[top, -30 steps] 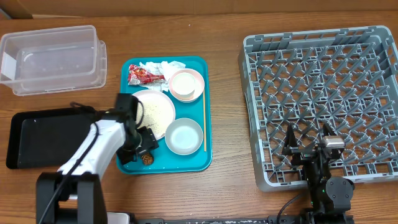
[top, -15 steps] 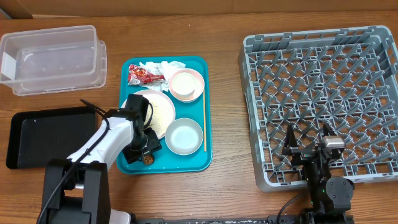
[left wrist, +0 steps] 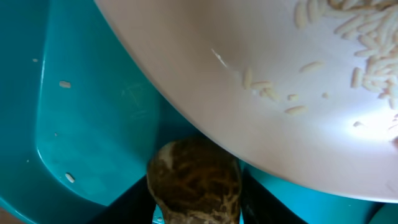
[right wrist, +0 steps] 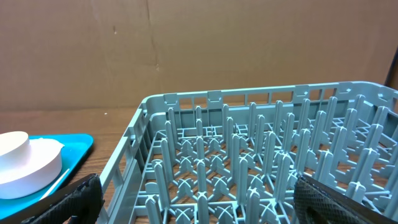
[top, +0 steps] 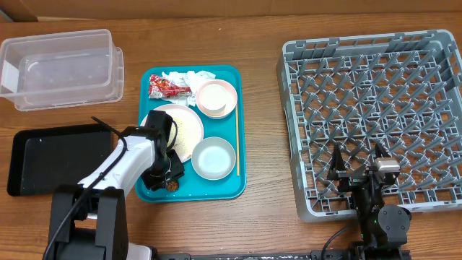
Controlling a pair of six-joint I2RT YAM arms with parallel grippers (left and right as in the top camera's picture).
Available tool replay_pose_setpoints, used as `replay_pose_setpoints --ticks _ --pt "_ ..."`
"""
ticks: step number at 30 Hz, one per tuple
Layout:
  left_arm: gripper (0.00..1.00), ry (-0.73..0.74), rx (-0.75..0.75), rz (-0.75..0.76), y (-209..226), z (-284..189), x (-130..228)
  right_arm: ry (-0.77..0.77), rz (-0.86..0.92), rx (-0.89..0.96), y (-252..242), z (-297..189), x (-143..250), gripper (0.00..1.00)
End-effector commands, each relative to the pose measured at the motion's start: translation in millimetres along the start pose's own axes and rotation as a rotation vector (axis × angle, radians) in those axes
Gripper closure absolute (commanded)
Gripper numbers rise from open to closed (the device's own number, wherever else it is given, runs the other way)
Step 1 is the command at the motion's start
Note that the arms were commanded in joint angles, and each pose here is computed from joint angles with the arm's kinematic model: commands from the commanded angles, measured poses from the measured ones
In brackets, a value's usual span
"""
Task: Sort waste into correct bins and load items into the dishwasher
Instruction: 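Grasp the food scrap with the left gripper and drop it on the black tray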
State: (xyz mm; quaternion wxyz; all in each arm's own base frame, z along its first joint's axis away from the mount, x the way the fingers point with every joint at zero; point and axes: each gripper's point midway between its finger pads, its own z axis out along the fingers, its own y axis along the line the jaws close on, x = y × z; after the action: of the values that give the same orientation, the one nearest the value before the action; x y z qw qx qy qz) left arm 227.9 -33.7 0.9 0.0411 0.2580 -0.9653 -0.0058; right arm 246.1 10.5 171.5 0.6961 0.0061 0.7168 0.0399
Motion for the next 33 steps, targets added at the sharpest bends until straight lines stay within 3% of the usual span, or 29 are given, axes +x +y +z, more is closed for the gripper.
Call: replay_pose_setpoints --ticks 1,8,16,25,33 --pt "0.63 0.020 0.003 -0.014 -0.1 2.9 3.7 -0.003 -0.007 -0.005 1.0 0.2 1.9 0.00" --pt "0.69 0.023 -0.002 -0.014 0.9 2.9 4.6 -0.003 -0.007 -0.005 1.0 0.2 1.9 0.00" --pt "0.68 0.029 -0.015 -0.044 5.2 -26.8 -10.7 -0.003 -0.007 -0.005 1.0 0.2 1.9 0.00" --pt "0.68 -0.118 0.076 -0.157 36.1 -106.6 -91.5 -0.003 -0.007 -0.005 1.0 0.2 1.9 0.00" --pt "0.68 -0.293 0.106 -0.472 129.7 -121.0 -158.0 -0.003 -0.007 -0.005 1.0 0.2 1.9 0.00"
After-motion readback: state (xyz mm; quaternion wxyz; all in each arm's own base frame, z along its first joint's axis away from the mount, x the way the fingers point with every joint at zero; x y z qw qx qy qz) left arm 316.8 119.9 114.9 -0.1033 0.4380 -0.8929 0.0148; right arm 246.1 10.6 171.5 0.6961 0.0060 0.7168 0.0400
